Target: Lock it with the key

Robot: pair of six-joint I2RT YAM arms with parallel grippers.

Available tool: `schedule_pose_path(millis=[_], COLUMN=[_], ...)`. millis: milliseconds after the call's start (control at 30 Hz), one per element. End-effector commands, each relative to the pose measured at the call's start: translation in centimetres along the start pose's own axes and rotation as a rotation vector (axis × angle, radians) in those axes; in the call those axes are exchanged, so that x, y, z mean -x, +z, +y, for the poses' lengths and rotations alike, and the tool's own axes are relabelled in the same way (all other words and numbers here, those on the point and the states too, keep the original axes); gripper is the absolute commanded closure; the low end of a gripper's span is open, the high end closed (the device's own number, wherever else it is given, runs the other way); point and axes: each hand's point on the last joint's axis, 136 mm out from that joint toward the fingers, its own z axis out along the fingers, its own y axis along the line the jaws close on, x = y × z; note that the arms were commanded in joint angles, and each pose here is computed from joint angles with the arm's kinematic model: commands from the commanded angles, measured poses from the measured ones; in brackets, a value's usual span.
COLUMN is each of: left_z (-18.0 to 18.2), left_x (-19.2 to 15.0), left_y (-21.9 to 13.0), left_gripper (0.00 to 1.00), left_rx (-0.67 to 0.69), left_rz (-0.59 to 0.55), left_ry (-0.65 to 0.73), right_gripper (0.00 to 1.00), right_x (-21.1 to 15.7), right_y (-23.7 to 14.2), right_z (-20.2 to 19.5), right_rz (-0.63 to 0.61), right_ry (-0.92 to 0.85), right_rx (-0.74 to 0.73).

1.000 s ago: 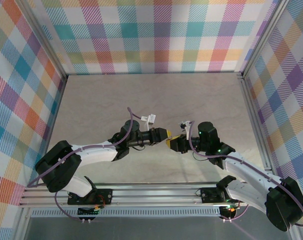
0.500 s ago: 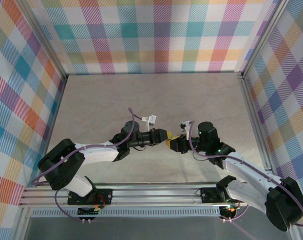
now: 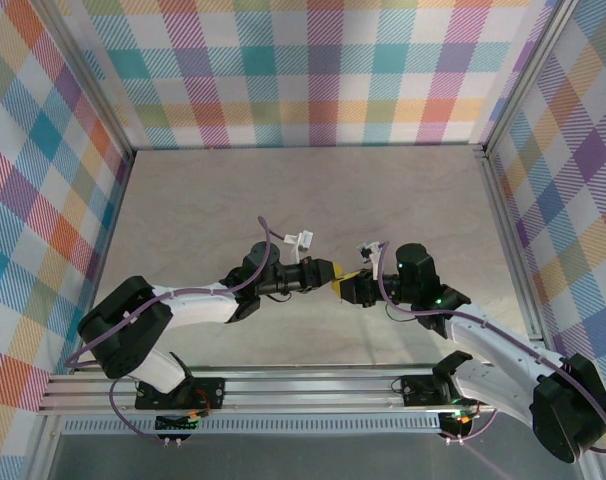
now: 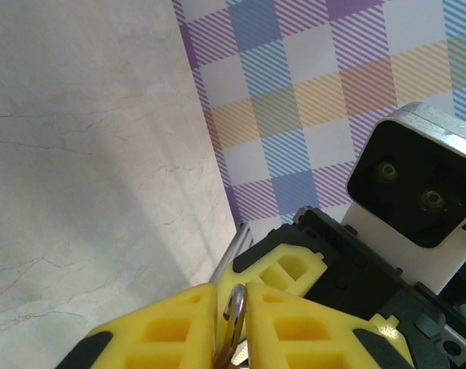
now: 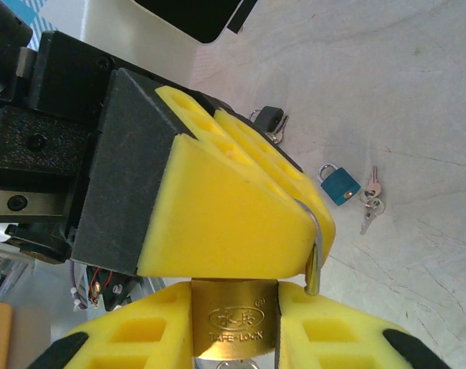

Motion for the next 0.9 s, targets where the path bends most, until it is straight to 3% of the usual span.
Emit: schedule_pose_path(millis=[0,567,867], left_z=[-1.79,-2.02,-1.72], left_x=[-0.35,-0.09,0.11], left_y=[0.13,0.30,0.17], left_gripper=[0.85,1.00,1.00], left_rx=[-0.069,-0.070,-0.046], left_rz=[0.016,0.013,-0.001], left_ry=[0.033,0.035,0.040], right_gripper=[0.74,0.74,0.74], right_x=[1.27,1.17,1.15], right_y=[-0.06,-0.03,-0.07], right_z=[1.30,1.33,1.35], right_rz=[-0.025,-0.022,-0.022], right_ry=[-0.040,-0.037,-0.038], right_rx=[0.045,0.049,0.048])
